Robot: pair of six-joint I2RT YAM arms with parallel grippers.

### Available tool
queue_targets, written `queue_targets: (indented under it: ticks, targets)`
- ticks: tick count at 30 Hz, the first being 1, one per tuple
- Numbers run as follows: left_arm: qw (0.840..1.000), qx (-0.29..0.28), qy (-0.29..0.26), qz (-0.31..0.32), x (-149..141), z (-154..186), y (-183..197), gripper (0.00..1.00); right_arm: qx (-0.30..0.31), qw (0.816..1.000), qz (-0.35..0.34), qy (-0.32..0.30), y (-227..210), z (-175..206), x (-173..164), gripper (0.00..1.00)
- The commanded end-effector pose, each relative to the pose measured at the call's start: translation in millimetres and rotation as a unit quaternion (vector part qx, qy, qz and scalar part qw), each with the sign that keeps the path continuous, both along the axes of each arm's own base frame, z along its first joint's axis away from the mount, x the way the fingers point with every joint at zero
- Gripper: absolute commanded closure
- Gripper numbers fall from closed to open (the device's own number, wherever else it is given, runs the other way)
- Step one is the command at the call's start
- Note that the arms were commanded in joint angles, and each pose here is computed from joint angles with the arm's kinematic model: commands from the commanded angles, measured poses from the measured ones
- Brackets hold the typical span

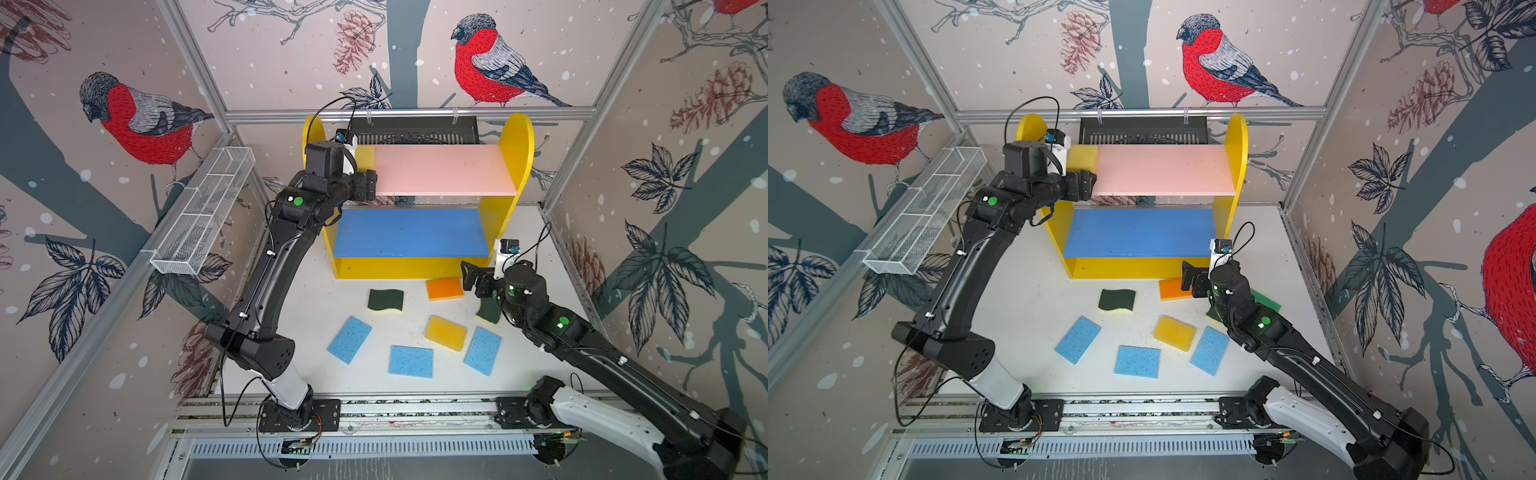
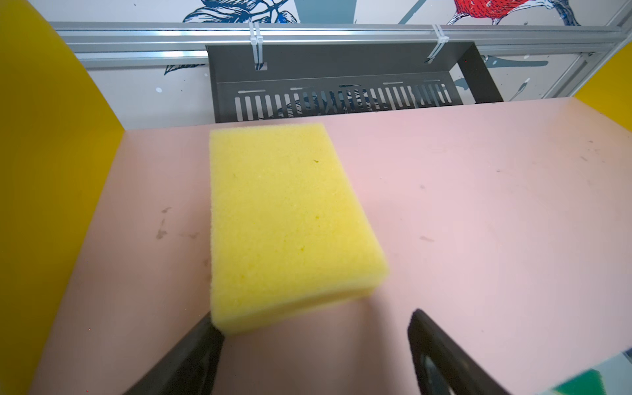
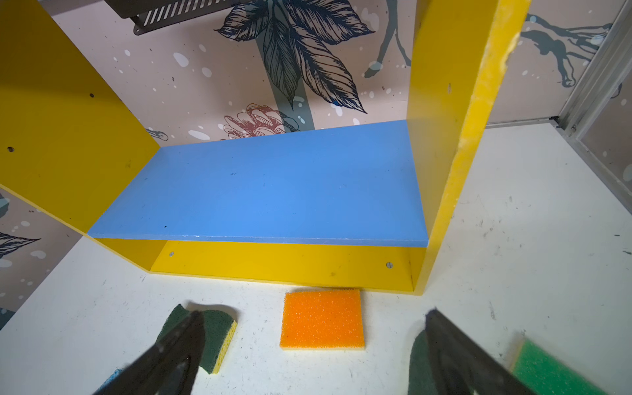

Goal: Arrange cleaning sponges on a shelf
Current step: Rotate the cleaning sponge on the shelf.

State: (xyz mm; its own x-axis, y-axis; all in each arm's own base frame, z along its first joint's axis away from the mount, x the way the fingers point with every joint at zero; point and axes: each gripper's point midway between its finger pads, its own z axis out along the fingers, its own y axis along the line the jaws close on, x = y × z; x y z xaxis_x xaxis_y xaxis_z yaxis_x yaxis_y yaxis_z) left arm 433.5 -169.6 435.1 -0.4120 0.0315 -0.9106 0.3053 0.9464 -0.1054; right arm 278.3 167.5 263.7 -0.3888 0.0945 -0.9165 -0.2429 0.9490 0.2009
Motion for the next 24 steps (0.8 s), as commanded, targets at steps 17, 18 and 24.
queue_targets:
  ticks: [17,18,24]
  targets:
    - [0.999,-0.001,-0.018,0.032,-19,21,19,0.15,0.006,1.0,-0.003,-0.004,1,4,2,0.0]
    - [0.999,-0.002,-0.019,0.029,-20,22,19,0.15,0.006,1.0,-0.002,-0.004,1,4,1,0.0]
    - [1.0,-0.013,-0.021,0.019,-34,25,20,0.16,0.008,1.0,-0.005,-0.002,0,3,1,0.0]
